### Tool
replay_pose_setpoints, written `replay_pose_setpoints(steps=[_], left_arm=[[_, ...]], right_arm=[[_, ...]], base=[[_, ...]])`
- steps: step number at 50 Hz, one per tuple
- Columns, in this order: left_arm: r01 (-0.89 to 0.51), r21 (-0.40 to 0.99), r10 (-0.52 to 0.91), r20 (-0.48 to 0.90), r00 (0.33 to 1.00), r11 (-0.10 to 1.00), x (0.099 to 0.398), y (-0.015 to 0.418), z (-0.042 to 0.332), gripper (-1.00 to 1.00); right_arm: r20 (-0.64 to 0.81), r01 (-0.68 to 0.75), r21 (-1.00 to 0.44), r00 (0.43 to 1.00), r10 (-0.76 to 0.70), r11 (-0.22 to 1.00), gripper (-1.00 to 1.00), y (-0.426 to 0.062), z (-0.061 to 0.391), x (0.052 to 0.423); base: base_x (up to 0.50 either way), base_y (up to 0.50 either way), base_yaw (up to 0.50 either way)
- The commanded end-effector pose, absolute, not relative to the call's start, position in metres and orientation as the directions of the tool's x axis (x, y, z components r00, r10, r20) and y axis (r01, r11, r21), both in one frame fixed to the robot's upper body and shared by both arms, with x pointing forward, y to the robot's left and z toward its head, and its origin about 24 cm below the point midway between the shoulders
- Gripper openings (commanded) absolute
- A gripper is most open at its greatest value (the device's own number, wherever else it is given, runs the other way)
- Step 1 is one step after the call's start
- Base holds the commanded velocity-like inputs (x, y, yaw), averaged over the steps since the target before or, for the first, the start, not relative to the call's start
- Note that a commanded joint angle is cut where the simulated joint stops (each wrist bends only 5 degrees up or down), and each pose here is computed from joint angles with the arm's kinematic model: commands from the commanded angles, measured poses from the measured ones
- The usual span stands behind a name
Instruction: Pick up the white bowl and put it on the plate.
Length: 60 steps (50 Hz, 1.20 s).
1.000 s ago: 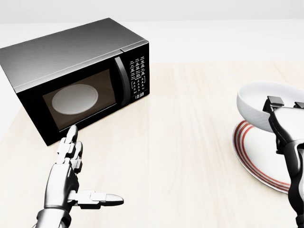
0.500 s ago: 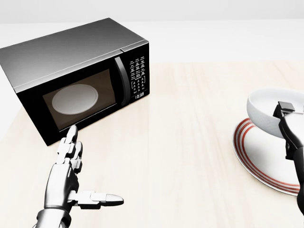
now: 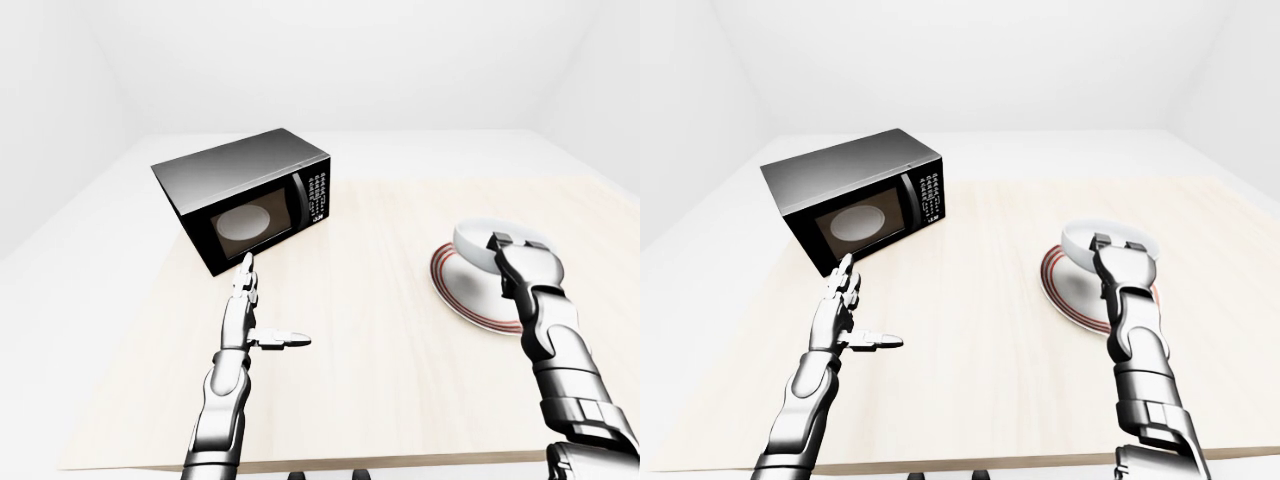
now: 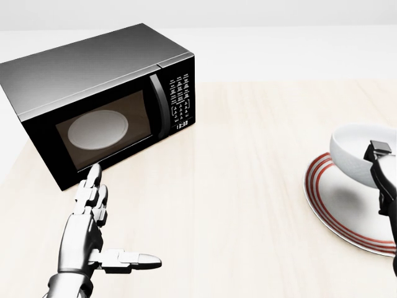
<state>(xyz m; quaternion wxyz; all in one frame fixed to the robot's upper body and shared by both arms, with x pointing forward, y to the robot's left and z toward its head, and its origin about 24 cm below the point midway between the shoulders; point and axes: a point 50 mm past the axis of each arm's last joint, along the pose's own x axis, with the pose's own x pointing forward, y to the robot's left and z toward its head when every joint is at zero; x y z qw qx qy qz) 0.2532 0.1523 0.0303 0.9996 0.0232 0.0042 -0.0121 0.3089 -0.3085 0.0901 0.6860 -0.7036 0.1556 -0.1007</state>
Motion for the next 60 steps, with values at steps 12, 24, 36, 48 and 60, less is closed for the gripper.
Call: replay_pose_setpoints(steps=[12, 24, 36, 48, 60], left_arm=[[0.023, 0.049, -0.023, -0.010, 1.000, 0.999, 0.254, 0.152, 0.030, 1.00], [0.022, 0.049, -0.022, -0.009, 1.000, 0.999, 0.254, 0.152, 0.030, 1.00], [0.024, 0.051, -0.024, -0.009, 1.000, 0.998, 0.254, 0.152, 0.030, 1.00], [0.025, 0.050, -0.025, -0.009, 1.000, 0.998, 0.253, 0.152, 0.030, 1.00], [0.025, 0.050, -0.025, -0.010, 1.000, 0.998, 0.254, 0.152, 0.030, 1.00]], right_arm=[[-0.048, -0.014, -0.995, 0.927, -0.372, 0.094, -1.00, -0.317, 0.091, 0.312], [-0.070, -0.032, -0.994, 0.918, -0.390, 0.104, -1.00, -0.324, 0.079, 0.312], [-0.090, -0.050, -0.992, 0.916, -0.390, 0.112, -1.00, -0.324, 0.067, 0.311], [-0.094, -0.054, -0.992, 0.916, -0.391, 0.114, -1.00, -0.324, 0.066, 0.310], [-0.103, -0.060, -0.991, 0.913, -0.396, 0.119, -1.00, -0.324, 0.066, 0.309]], base=[[0.00, 0.00, 0.00], [0.00, 0.00, 0.00], [0.00, 0.00, 0.00], [0.00, 0.00, 0.00], [0.00, 0.00, 0.00]])
